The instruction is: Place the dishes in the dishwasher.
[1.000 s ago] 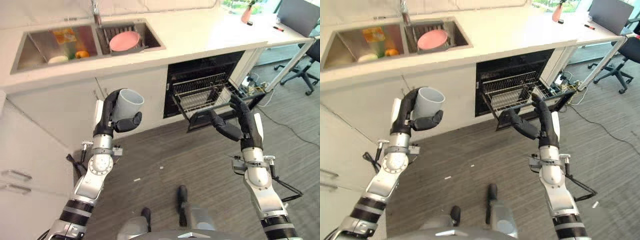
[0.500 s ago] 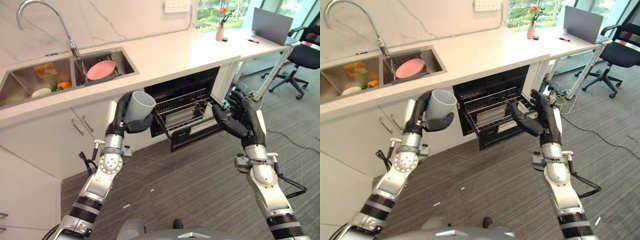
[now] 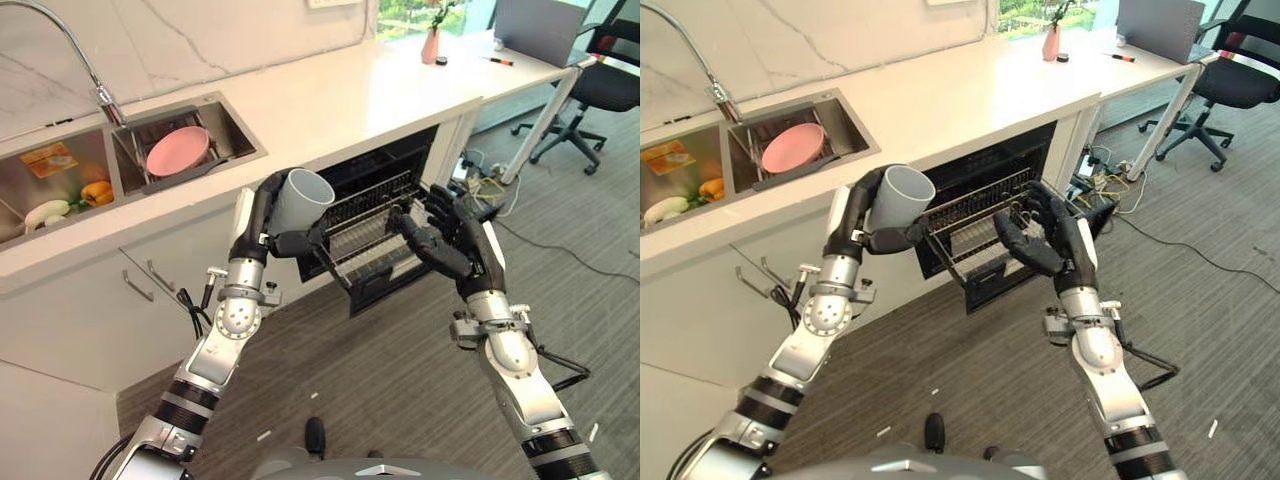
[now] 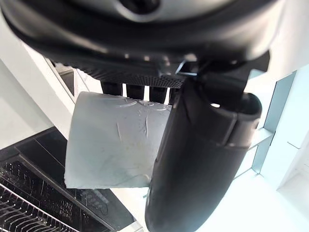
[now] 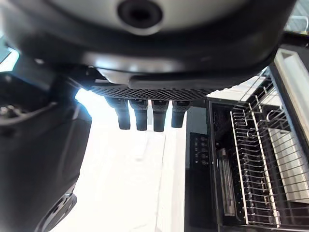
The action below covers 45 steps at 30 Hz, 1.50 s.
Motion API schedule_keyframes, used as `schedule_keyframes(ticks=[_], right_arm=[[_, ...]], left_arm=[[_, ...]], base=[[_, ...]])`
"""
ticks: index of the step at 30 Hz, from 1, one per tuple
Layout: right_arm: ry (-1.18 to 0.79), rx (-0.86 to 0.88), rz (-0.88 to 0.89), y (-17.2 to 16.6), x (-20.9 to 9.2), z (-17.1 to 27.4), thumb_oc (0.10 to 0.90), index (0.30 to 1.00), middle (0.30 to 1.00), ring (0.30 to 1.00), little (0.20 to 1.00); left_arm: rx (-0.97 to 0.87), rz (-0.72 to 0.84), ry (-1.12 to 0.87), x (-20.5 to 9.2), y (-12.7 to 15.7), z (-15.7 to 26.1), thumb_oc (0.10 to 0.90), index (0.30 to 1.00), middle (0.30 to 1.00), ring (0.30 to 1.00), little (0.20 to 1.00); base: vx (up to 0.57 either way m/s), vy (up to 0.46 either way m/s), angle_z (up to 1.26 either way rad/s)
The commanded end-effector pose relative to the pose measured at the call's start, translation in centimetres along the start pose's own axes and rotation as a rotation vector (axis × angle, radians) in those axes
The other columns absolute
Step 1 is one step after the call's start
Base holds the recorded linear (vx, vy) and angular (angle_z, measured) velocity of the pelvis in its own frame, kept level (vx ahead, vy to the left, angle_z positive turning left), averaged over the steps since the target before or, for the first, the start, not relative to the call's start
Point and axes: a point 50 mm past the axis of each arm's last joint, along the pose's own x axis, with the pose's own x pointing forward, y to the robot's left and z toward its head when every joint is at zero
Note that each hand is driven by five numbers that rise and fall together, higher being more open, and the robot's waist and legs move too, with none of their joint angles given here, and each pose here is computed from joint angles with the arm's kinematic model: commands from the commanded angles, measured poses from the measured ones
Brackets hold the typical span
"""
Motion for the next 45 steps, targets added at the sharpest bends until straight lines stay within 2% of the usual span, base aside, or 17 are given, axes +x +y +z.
schedule_keyframes(ticks=[1,8,16,25,34,45], right_arm=[[-0.273,0.120,0.020,0.8,2.1,4.8,0.800,0.900,0.900,0.900,0.900],[-0.287,0.153,0.059,1.5,2.1,5.2,0.800,0.900,0.900,0.900,0.900],[-0.330,0.157,0.090,1.8,2.4,6.3,0.800,0.900,0.900,0.900,0.900],[-0.278,0.130,0.196,3.6,3.1,5.7,0.800,0.900,0.900,0.900,0.900],[-0.269,0.041,0.274,5.4,3.9,5.8,0.800,0.900,0.900,0.900,0.900],[-0.211,0.122,0.297,6.3,4.4,5.2,0.800,0.900,0.900,0.900,0.900]], left_arm=[[0.036,0.072,-0.216,2.5,1.3,3.6,0.400,0.300,0.300,0.300,0.300],[0.075,0.015,-0.245,3.0,0.7,4.1,0.400,0.300,0.300,0.300,0.300],[0.079,-0.021,-0.340,4.4,-1.2,6.2,0.400,0.300,0.300,0.300,0.300],[0.083,-0.024,-0.325,4.1,-1.1,5.9,0.400,0.300,0.300,0.300,0.300],[0.080,-0.091,-0.331,4.0,-2.7,6.1,0.400,0.300,0.300,0.300,0.300],[0.184,-0.155,-0.366,4.1,-4.0,6.3,0.400,0.300,0.300,0.300,0.300]], base=[[0.04,0.089,0.00],[0.08,0.032,-0.08],[0.06,-0.052,0.23],[0.06,-0.049,-0.16],[0.01,-0.037,0.01],[0.00,-0.015,0.05]])
